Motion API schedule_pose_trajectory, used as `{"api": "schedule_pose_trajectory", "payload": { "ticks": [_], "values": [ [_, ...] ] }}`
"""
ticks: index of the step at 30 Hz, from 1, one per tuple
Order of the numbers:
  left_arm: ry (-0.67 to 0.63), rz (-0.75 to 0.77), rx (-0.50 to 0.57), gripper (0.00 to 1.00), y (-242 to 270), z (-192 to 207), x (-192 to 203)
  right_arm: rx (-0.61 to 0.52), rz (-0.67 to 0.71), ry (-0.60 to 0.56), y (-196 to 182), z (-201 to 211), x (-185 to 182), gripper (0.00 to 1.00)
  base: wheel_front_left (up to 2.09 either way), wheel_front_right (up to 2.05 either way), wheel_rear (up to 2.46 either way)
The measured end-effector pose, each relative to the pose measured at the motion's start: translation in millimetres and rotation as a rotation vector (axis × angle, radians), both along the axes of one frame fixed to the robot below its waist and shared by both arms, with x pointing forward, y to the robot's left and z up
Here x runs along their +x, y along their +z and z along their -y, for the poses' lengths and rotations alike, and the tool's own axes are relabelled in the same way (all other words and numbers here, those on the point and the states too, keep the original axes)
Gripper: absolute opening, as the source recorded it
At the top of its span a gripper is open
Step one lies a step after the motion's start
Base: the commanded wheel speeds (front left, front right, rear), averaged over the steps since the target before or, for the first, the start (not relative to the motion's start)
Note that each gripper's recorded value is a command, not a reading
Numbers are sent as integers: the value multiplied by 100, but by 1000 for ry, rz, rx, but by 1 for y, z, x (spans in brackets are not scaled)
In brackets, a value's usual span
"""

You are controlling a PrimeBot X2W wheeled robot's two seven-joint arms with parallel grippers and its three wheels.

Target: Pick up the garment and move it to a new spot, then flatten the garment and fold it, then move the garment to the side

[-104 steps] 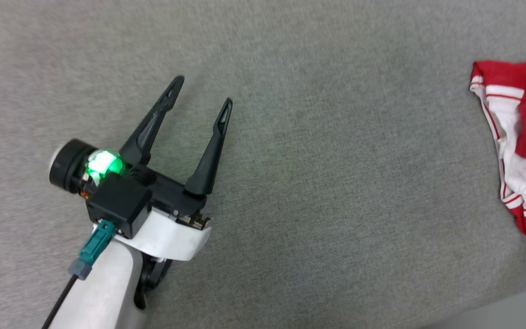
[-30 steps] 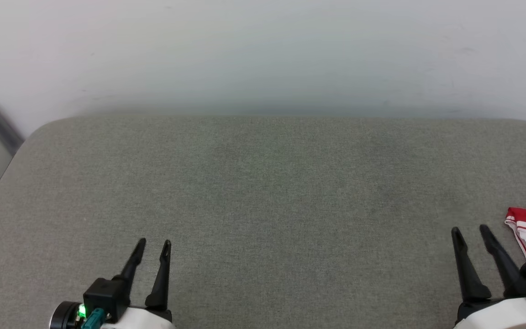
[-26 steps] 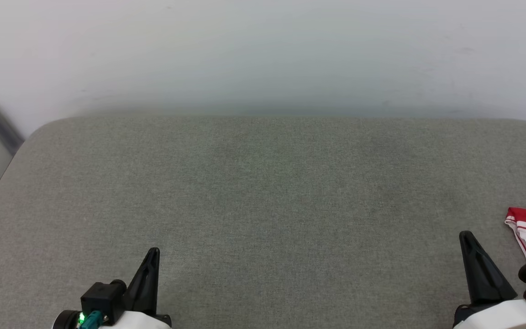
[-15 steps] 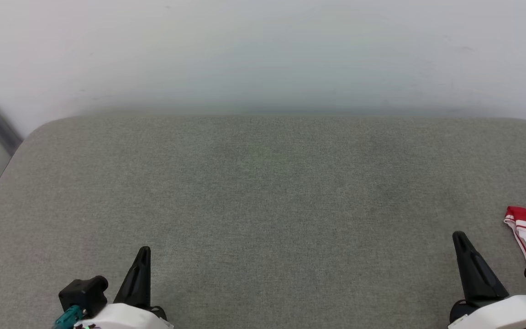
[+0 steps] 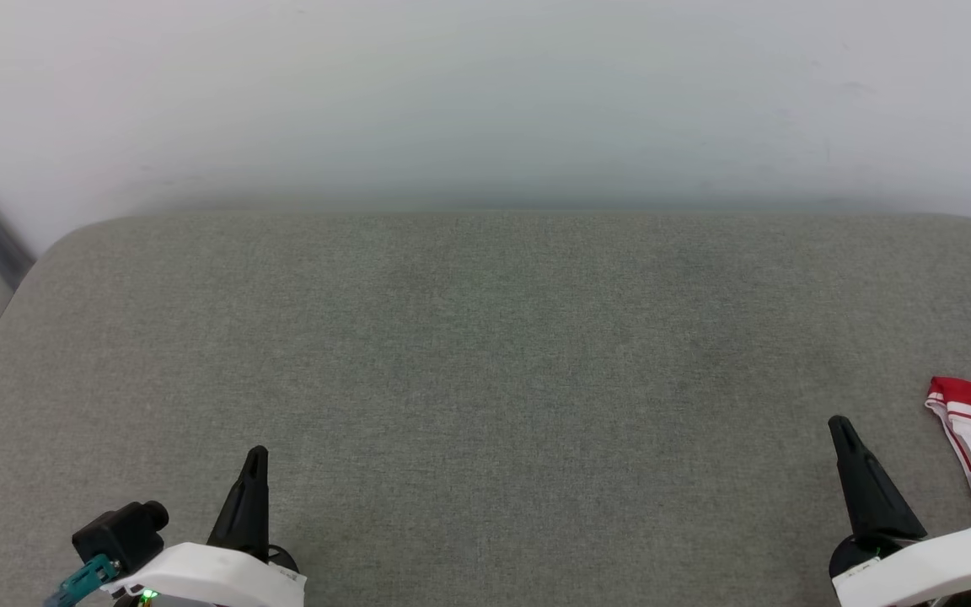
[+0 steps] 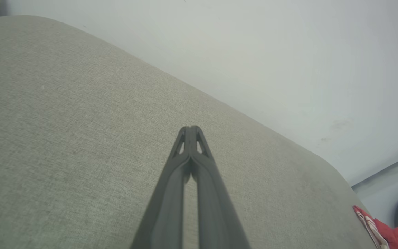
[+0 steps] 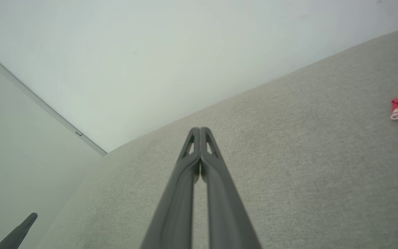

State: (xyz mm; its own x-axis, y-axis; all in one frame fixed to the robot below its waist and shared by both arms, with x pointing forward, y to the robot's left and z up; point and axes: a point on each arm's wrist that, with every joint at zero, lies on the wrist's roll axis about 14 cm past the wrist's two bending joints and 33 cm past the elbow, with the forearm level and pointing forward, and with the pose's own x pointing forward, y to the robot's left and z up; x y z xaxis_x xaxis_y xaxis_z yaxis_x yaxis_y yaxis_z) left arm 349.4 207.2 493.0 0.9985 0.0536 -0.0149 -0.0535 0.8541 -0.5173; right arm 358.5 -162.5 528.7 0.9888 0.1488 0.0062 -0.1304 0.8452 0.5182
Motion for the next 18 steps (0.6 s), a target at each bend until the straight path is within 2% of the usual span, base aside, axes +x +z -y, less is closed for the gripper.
{"api": "schedule_pose_trajectory", "payload": {
  "ticks": [18],
  "values": [
    [17, -15, -261, 0, -2, -3, 8, 264, -32, -18, -6, 6, 8, 0, 0, 0, 0]
  ]
}}
